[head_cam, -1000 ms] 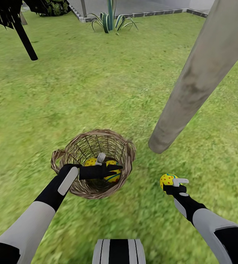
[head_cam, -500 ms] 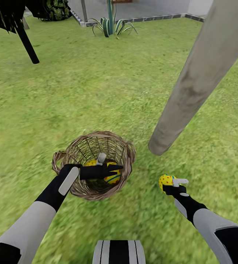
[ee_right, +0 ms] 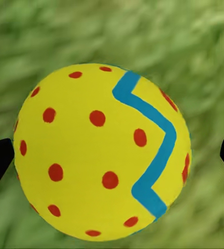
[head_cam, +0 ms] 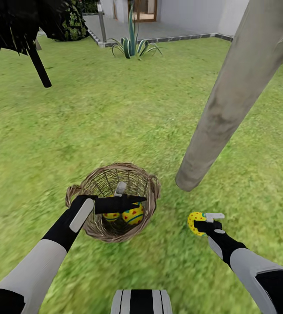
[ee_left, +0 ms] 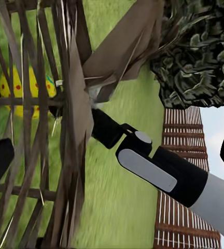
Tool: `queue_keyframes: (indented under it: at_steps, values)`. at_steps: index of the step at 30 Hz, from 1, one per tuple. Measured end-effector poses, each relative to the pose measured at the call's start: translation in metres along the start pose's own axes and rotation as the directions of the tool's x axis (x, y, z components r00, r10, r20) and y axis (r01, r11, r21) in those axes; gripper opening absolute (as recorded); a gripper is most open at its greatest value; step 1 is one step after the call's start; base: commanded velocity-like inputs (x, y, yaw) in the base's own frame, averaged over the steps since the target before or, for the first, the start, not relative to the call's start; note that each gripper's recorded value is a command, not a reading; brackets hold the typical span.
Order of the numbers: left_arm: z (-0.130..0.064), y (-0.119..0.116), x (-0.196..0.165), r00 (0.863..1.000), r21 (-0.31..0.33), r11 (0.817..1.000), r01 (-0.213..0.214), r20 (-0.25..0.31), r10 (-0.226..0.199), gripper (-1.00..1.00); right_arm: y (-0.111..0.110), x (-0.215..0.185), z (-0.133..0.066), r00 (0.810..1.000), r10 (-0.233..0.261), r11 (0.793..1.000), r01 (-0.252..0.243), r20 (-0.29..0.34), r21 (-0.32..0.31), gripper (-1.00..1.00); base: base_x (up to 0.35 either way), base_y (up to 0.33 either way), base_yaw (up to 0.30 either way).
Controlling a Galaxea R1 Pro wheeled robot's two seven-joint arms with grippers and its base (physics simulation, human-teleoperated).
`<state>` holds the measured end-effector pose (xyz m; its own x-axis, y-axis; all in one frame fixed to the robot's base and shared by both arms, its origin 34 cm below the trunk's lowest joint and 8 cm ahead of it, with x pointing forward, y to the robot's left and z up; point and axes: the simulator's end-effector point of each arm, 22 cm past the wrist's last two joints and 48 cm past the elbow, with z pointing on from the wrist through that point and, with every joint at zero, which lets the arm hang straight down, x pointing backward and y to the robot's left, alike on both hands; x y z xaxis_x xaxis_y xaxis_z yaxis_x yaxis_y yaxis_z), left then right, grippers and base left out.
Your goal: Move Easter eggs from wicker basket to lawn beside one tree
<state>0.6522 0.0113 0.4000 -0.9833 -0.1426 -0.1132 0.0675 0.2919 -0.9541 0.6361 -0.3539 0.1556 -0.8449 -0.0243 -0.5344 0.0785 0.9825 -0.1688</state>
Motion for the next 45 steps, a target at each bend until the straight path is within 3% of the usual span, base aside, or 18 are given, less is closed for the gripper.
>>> queue_keyframes:
  at_steps: [6,8,10,12,15,18,20,22,23,24,25,28,30,32,33,35,45]
  values:
    - [-0.006,-0.011,-0.004,1.000,-0.005,1.000,-0.023,0.008,0.023,1.00,-0.005,-0.012,-0.007,1.000,0.010,1.000,-0.010,0.013,0.004,1.00,0.000,0.000,0.000]
    - [-0.007,-0.015,-0.006,0.999,-0.005,0.999,-0.031,0.011,0.031,1.00,-0.004,0.001,-0.010,0.998,0.014,1.000,-0.015,-0.061,-0.004,1.00,0.000,0.000,0.000]
    - [-0.009,-0.019,-0.007,0.999,-0.007,0.999,-0.040,0.013,0.041,1.00,0.009,-0.002,-0.014,0.994,0.018,0.996,-0.027,-0.105,-0.084,1.00,0.000,0.000,0.000]
    - [-0.011,-0.022,-0.008,0.999,-0.010,0.999,-0.049,0.015,0.049,1.00,0.004,0.003,-0.018,0.988,0.017,0.991,-0.036,-0.154,-0.126,1.00,0.000,0.000,0.000]
    - [-0.014,-0.028,-0.010,0.998,-0.016,0.998,-0.061,0.019,0.062,1.00,0.007,0.003,-0.032,0.974,0.015,0.961,-0.077,-0.228,-0.266,1.00,0.000,0.000,0.000]
    - [-0.019,-0.032,-0.013,0.997,-0.024,0.997,-0.075,0.025,0.076,1.00,0.004,0.004,-0.055,0.956,0.025,0.897,-0.150,-0.291,-0.416,1.00,0.000,0.000,0.000]
    - [-0.022,-0.035,-0.015,0.996,-0.025,0.996,-0.083,0.027,0.084,1.00,0.013,-0.004,-0.074,0.953,0.032,0.829,-0.195,-0.302,-0.525,1.00,0.000,0.000,0.000]
    - [-0.023,-0.040,-0.016,0.995,-0.025,0.996,-0.091,0.029,0.092,1.00,0.019,-0.016,-0.101,0.952,0.042,0.722,-0.240,-0.304,-0.649,1.00,0.000,0.000,0.000]
    - [-0.027,-0.040,-0.017,0.995,-0.030,0.995,-0.095,0.032,0.096,1.00,0.028,-0.029,-0.131,0.952,0.049,0.594,-0.270,-0.301,-0.758,1.00,0.000,0.000,0.000]
    - [-0.029,-0.042,-0.018,0.994,-0.032,0.995,-0.099,0.034,0.100,1.00,0.032,-0.036,-0.147,0.954,0.049,0.529,-0.277,-0.296,-0.802,1.00,0.000,0.000,0.000]
    - [-0.030,-0.043,-0.019,0.994,-0.033,0.994,-0.103,0.035,0.104,1.00,0.034,-0.041,-0.157,0.955,0.051,0.490,-0.278,-0.291,-0.826,1.00,0.000,0.000,0.000]
    - [-0.033,-0.050,-0.021,0.992,-0.032,0.993,-0.114,0.041,0.115,1.00,0.028,-0.052,-0.166,0.958,0.074,0.465,-0.277,-0.276,-0.840,1.00,0.000,0.000,0.000]
    - [-0.036,-0.054,-0.024,0.991,-0.033,0.992,-0.120,0.049,0.121,1.00,0.019,-0.070,-0.171,0.956,0.145,0.445,-0.295,-0.257,-0.846,1.00,0.000,0.000,0.000]
    - [-0.039,-0.058,-0.025,0.990,-0.033,0.991,-0.126,0.054,0.128,1.00,0.012,-0.079,-0.175,0.952,0.182,0.435,-0.302,-0.245,-0.848,1.00,0.000,0.000,0.000]
    - [-0.040,-0.061,-0.026,0.990,-0.031,0.991,-0.130,0.056,0.132,1.00,0.012,-0.084,-0.181,0.951,0.194,0.411,-0.301,-0.240,-0.861,1.00,0.000,0.000,0.000]
    - [-0.041,-0.066,-0.027,0.988,-0.029,0.990,-0.139,0.059,0.140,1.00,0.014,-0.090,-0.190,0.952,0.198,0.383,-0.293,-0.232,-0.876,1.00,0.000,0.000,0.000]
    - [-0.049,-0.091,-0.030,0.982,-0.020,0.984,-0.175,0.073,0.176,1.00,0.011,-0.107,-0.208,0.959,0.206,0.372,-0.260,-0.193,-0.891,1.00,0.000,0.000,0.000]
